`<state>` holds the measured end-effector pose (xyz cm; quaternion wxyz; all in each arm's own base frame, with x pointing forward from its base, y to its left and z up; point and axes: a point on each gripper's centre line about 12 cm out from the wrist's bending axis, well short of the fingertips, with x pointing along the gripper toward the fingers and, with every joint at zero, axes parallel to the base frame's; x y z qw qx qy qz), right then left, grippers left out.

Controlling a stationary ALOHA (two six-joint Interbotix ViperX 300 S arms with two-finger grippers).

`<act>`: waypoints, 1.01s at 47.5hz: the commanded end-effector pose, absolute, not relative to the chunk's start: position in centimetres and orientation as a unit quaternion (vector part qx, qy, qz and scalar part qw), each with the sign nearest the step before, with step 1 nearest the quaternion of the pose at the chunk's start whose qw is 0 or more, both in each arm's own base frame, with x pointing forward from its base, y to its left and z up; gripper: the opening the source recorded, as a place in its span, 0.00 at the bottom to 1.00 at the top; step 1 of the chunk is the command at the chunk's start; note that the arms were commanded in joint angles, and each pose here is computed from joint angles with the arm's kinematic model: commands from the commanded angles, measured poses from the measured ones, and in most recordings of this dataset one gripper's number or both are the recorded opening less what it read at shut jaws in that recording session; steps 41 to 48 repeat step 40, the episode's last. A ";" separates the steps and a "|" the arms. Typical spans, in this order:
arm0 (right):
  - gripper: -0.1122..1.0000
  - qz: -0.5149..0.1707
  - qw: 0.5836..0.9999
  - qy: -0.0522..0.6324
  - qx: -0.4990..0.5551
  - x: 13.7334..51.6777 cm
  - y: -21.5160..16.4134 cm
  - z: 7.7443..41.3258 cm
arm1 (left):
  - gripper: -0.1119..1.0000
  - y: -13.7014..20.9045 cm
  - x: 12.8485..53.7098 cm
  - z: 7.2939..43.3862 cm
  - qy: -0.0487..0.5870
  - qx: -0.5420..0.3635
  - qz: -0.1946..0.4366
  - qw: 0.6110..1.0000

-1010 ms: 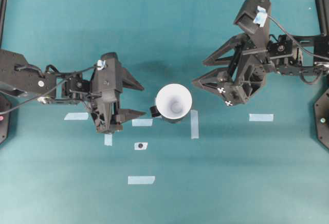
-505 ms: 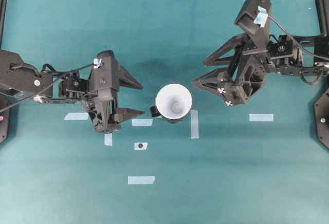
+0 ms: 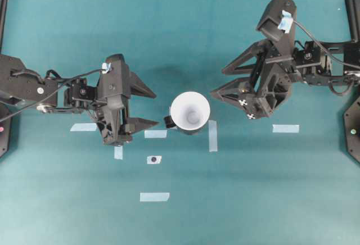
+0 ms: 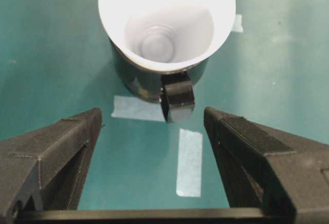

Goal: Holding the cup holder with the left arm, the right arm places the cup into the cup holder.
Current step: 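Open left gripper and pull it back from holder handle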

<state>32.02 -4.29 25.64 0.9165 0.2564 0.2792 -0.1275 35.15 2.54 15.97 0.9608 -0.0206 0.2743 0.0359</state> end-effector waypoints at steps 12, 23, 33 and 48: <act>0.89 -0.119 0.924 0.252 0.260 31.6 -4.0 27.3 | 0.90 2.5 35.5 17.3 0.253 -0.019 0.035 0.967; 0.89 -0.117 0.925 0.253 0.260 31.6 -3.8 27.3 | 0.90 2.5 35.4 17.3 0.254 -0.018 0.034 0.967; 0.89 -0.117 0.925 0.252 0.259 31.6 -3.9 27.3 | 0.90 2.4 35.5 17.3 0.253 -0.020 0.034 0.967; 0.89 -0.117 0.925 0.252 0.259 31.6 -3.8 27.2 | 0.90 2.4 35.5 17.2 0.254 -0.019 0.033 0.966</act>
